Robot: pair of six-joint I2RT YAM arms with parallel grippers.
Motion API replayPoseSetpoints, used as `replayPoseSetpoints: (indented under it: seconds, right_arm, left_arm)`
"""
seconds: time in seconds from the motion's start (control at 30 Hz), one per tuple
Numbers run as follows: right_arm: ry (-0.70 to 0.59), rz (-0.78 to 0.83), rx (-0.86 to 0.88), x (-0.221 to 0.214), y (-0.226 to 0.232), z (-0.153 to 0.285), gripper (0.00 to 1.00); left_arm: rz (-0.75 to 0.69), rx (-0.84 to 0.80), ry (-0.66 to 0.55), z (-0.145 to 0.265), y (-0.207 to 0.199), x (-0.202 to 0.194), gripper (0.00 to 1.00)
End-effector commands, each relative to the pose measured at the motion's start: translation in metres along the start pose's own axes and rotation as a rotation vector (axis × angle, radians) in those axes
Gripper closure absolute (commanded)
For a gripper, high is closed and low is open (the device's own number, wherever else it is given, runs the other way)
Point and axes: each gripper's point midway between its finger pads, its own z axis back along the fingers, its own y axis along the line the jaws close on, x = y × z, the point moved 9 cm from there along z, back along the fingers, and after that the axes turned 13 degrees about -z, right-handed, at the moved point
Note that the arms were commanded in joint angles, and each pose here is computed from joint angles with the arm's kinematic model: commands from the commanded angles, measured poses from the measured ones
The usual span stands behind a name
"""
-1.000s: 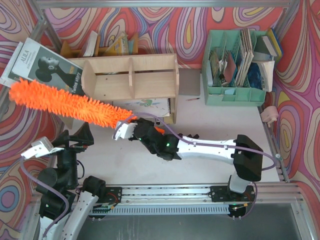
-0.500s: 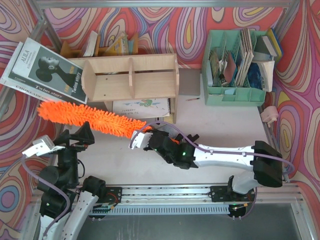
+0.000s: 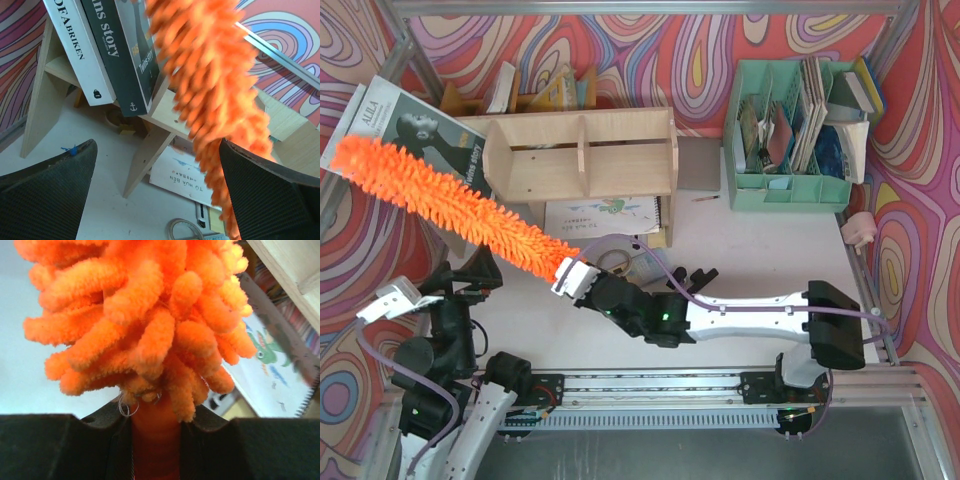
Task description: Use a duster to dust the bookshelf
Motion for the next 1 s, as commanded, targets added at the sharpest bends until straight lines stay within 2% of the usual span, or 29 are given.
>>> replayPoseSetpoints:
  seconds: [0.0, 0.13, 0.37, 0.5, 0.67, 0.83, 0.97]
  right_arm:
    - [-0.118, -0.279, 0.003, 0.04, 0.021, -0.007, 1.0]
    - [-0.095, -0.343, -0.029, 0.036, 0.03, -0.016, 1.0]
    - [0.0, -0.33, -0.016, 0.02, 0.045, -0.03, 1.0]
    - [0.076, -0.309, -0.024, -0.005, 0.056, -0.041, 1.0]
    - [0.125, -0.318, -0.1, -0.019, 0.056, -0.044, 1.0]
    - [0.142, -0.321, -0.096, -0.018, 0.062, -0.052, 1.0]
    - [0.102, -0.324, -0.03, -0.002, 0.07, -0.057, 1.0]
  left_arm:
    - [-0.017, 0.028, -0.004, 0.001, 0.004, -0.003, 0.02]
    - [-0.019, 0.027, 0.001, 0.0, 0.004, -0.004, 0.01]
    - [-0.019, 0.02, 0.004, 0.0, 0.003, -0.004, 0.01]
    - [-0.018, 0.019, 0.005, 0.0, 0.002, -0.004, 0.02]
    - [-0.019, 0.014, 0.011, -0.001, 0.001, -0.005, 0.01]
    - [-0.02, 0.011, 0.015, -0.002, 0.0, -0.006, 0.02]
    - [-0.019, 0.011, 0.015, -0.002, 0.001, -0.006, 0.02]
